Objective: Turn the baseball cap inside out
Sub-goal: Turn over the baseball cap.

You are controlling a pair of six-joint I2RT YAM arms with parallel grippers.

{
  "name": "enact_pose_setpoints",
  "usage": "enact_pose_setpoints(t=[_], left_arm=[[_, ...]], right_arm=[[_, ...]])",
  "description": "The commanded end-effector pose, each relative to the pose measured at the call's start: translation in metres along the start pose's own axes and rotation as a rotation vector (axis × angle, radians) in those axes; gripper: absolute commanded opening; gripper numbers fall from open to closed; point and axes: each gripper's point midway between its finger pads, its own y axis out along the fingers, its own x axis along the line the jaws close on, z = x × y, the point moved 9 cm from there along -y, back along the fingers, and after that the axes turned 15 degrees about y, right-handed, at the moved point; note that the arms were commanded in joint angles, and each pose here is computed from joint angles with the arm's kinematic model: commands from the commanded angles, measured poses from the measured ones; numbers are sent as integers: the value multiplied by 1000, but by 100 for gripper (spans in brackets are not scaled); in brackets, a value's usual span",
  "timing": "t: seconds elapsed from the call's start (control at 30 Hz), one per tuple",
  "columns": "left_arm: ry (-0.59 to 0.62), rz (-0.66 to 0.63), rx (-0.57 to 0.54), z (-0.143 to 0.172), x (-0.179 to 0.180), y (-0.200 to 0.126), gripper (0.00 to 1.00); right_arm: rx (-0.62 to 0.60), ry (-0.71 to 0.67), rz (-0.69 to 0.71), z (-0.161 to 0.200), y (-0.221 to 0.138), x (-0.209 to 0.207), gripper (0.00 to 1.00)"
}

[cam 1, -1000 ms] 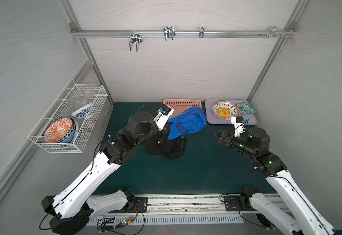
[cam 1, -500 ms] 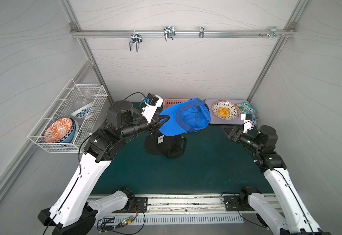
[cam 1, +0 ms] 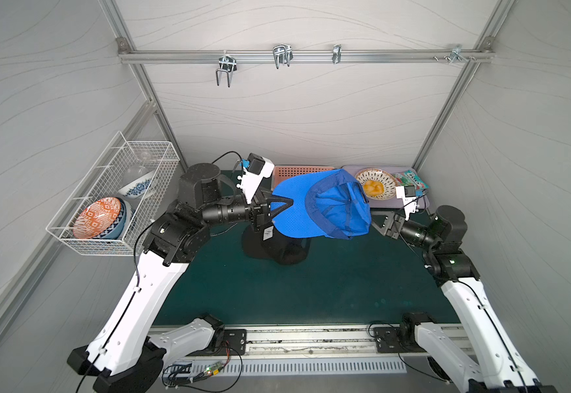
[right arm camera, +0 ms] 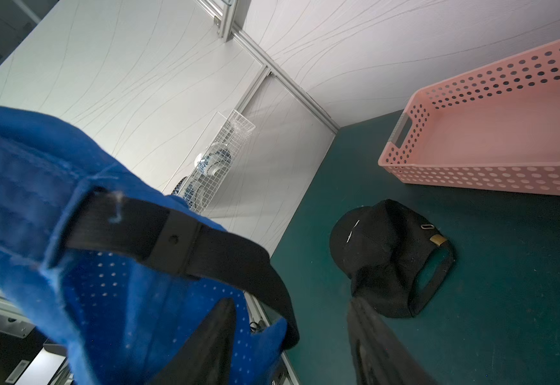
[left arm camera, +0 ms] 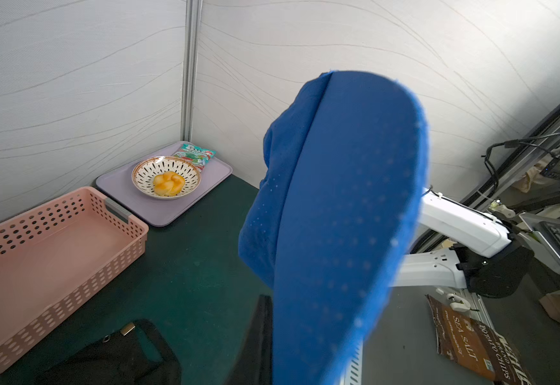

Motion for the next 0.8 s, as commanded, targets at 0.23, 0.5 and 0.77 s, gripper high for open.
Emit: enact_pose_setpoints(t=[0.23, 0.5, 0.77], left_arm=[[29, 90, -104, -24, -5, -2, 0], [69, -228, -9, 2, 14, -11, 0], [44, -769, 74, 35, 52, -28, 0]], right_arm=[[200, -87, -172, 5, 28, 40, 56], [-51, -84, 114, -6, 23, 23, 0], [-170, 35, 574, 0, 14, -18, 0]])
